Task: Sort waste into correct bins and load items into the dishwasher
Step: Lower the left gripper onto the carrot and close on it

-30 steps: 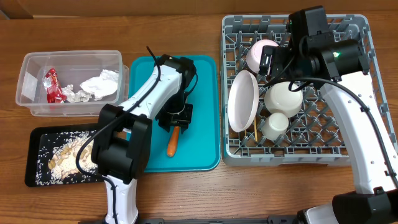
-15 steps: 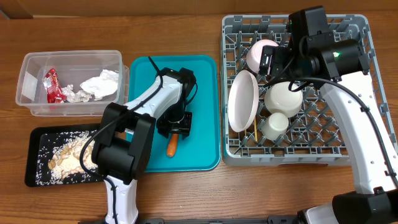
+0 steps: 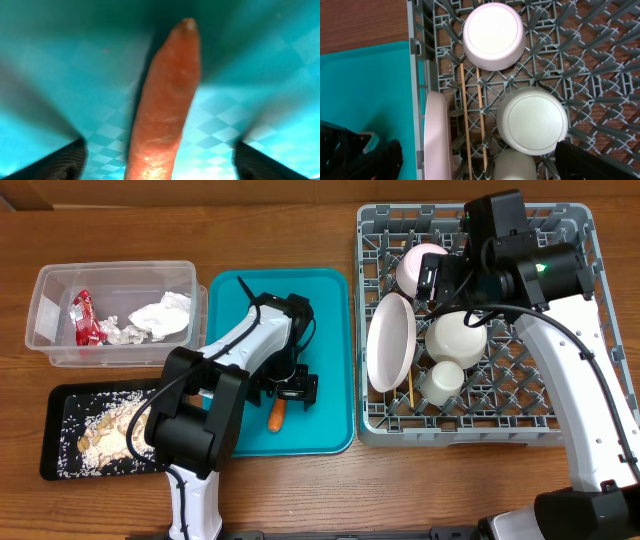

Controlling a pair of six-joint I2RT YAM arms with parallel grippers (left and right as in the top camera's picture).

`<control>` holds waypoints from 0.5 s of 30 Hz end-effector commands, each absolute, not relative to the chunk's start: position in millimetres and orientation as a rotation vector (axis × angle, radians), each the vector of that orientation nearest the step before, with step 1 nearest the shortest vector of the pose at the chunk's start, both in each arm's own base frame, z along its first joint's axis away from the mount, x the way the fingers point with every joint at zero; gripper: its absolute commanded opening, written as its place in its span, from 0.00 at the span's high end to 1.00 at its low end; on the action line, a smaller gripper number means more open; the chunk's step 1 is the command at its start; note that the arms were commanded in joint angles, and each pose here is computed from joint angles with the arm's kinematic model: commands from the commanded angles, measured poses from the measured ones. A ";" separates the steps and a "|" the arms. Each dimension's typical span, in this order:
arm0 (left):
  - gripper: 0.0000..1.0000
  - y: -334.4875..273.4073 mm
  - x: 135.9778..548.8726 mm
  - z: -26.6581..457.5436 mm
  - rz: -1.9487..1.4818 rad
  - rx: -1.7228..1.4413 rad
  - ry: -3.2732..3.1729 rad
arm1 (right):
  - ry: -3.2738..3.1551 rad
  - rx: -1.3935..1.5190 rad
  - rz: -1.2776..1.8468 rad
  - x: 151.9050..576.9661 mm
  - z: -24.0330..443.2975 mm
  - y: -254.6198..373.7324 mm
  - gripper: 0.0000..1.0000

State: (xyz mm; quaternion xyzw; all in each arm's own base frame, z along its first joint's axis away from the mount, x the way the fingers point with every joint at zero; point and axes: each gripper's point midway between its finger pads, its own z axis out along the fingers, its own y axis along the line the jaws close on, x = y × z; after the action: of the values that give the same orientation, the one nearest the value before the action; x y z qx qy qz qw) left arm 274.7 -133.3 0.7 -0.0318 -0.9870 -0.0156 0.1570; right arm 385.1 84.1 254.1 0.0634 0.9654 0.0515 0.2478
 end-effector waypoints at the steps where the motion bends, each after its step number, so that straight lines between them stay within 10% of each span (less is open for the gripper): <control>1: 0.24 -125.4 268.0 -12.2 -0.109 -0.086 -2.800 | 2.629 0.178 0.132 386.2 253.1 82.6 0.00; 15: 0.70 -124.6 266.5 -11.6 -0.113 -0.085 -2.793 | 2.630 0.178 0.132 386.2 253.1 82.6 0.00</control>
State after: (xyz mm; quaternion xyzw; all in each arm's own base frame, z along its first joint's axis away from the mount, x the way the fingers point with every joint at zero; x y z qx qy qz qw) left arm 272.4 -133.1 0.4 -0.0268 -0.9865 -0.0175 0.1606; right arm 385.1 84.1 254.1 0.0632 0.9654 0.0515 0.2478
